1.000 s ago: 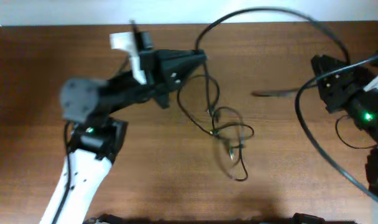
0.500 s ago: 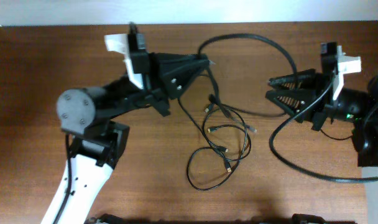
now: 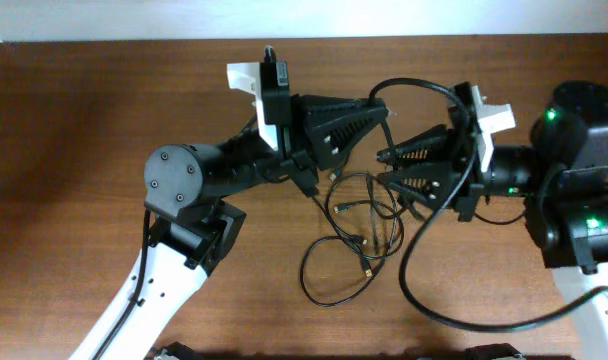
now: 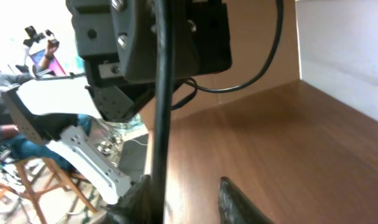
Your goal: Untangle cables
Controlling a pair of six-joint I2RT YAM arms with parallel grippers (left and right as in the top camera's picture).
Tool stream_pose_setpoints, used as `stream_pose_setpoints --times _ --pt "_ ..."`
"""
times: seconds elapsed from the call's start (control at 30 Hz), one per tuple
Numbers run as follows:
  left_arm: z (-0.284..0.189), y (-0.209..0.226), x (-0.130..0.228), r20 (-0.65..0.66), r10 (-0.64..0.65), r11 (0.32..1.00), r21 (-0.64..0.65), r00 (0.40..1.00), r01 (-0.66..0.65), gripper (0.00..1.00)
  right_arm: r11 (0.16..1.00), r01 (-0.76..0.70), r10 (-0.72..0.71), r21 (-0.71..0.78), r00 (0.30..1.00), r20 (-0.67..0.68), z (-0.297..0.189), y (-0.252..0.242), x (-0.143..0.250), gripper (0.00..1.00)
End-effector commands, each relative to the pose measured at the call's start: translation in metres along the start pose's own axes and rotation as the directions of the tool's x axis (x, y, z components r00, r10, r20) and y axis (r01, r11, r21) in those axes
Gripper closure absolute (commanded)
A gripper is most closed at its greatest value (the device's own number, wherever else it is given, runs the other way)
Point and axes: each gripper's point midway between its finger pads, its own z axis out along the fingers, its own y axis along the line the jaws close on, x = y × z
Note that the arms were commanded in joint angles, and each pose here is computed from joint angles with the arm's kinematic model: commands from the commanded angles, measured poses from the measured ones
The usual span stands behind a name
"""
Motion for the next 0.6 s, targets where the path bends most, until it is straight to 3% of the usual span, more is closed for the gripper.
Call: stream_pose_setpoints --times 0.0,0.1,0.13,0.23,0.37,0.47,0.57 --pt "0.001 -0.002 -0.007 0.022 0.015 1.000 -0.002 1.000 -0.015 1.00 1.000 -0.021 0.021 0.018 1.000 -0.009 0.004 -0.009 0.003 0.96" --pt "-0.004 0.009 -0.008 0.014 0.011 0.999 -0.035 1.000 -0.011 0.97 0.997 -0.010 0.010 0.077 1.000 -0.007 0.003 -0.019 0.002 0.96" --pt "-0.006 0.018 -0.003 -0.008 -0.017 0.998 -0.067 1.000 0.016 0.71 0.992 -0.018 0.019 0.126 1.000 -0.004 0.000 -0.028 0.002 0.96" --pt "-0.021 0.052 0.023 -0.092 -0.143 0.972 -0.199 0.985 0.123 0.22 0.963 -0.092 0.082 0.251 0.995 0.052 -0.033 -0.055 -0.004 0.96" --pt "-0.038 0.073 0.074 -0.256 -0.217 0.942 -0.308 0.942 0.133 0.18 0.872 -0.230 0.158 0.432 0.968 0.197 -0.108 -0.088 -0.012 0.96" --pt "-0.059 0.083 0.114 -0.379 -0.273 0.915 -0.386 0.884 0.117 0.18 0.887 -0.271 0.166 0.374 0.942 0.291 -0.151 -0.069 -0.042 0.96" --pt "-0.078 0.100 0.134 -0.396 -0.351 0.847 -0.521 0.849 0.107 0.18 0.898 -0.238 0.134 0.370 0.949 0.285 -0.167 -0.045 -0.070 0.96"
